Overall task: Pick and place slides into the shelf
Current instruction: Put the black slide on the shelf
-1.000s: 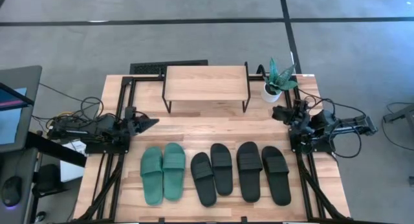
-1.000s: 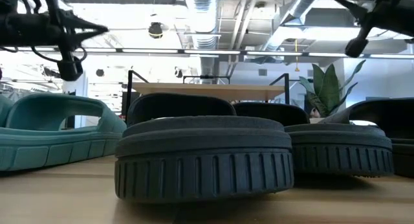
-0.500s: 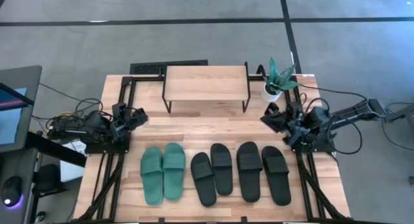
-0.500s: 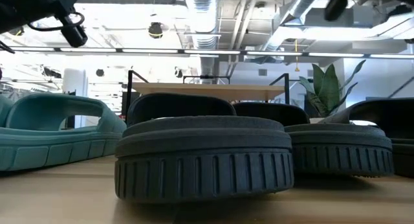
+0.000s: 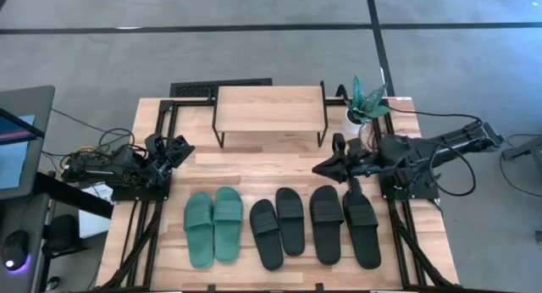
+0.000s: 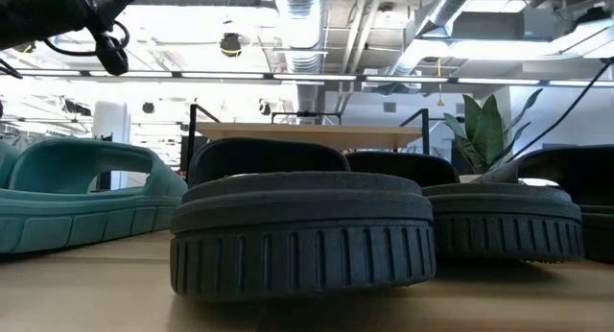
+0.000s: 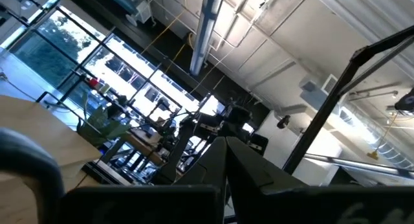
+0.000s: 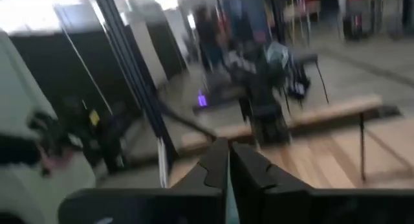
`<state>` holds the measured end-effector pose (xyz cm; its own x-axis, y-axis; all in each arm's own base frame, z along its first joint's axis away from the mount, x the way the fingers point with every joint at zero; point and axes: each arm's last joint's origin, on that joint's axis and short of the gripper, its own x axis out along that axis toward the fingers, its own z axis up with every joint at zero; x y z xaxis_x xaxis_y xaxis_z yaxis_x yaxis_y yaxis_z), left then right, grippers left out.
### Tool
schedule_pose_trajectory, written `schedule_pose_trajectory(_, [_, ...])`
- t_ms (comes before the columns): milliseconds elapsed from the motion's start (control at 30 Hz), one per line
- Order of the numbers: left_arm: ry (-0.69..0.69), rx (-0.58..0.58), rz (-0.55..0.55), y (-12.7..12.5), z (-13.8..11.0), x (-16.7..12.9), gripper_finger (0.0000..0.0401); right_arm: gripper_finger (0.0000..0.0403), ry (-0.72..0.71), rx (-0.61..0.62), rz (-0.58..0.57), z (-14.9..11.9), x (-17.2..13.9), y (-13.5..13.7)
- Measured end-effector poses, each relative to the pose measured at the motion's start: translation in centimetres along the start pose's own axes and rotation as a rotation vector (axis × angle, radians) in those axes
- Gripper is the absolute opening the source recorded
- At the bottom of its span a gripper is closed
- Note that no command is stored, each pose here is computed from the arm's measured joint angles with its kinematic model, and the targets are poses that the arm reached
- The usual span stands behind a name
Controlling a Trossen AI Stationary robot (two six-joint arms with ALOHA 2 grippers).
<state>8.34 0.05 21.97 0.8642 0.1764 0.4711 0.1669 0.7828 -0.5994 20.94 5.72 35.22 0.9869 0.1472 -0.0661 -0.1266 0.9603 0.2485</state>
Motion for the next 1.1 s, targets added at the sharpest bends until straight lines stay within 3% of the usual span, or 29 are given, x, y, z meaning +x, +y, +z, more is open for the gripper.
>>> schedule_pose_trajectory(200, [0.063,0.003,-0.003,0.2,-0.5,0.0,0.0,0.0069,0.25,-0.016,-0.04,0.5,1.0,1.0])
schedule_pose_trajectory(400, [0.177,-0.053,-0.014,0.5,-1.2,-0.1,0.0,0.0095,0.507,0.044,-0.079,-1.6,1.0,2.1])
schedule_pose_trajectory(633, [0.218,-0.055,0.006,0.7,-1.6,-0.2,0.0,0.0085,0.627,0.071,-0.097,-4.2,1.3,4.7])
schedule_pose_trajectory(833, [0.236,-0.044,0.019,0.8,-1.8,-0.2,0.0,0.0077,0.766,0.037,-0.208,-7.9,1.6,7.1])
schedule_pose_trajectory(1100, [0.246,-0.037,0.072,1.2,-2.0,-0.3,0.0,0.0098,0.855,0.063,-0.255,-11.4,3.1,9.6])
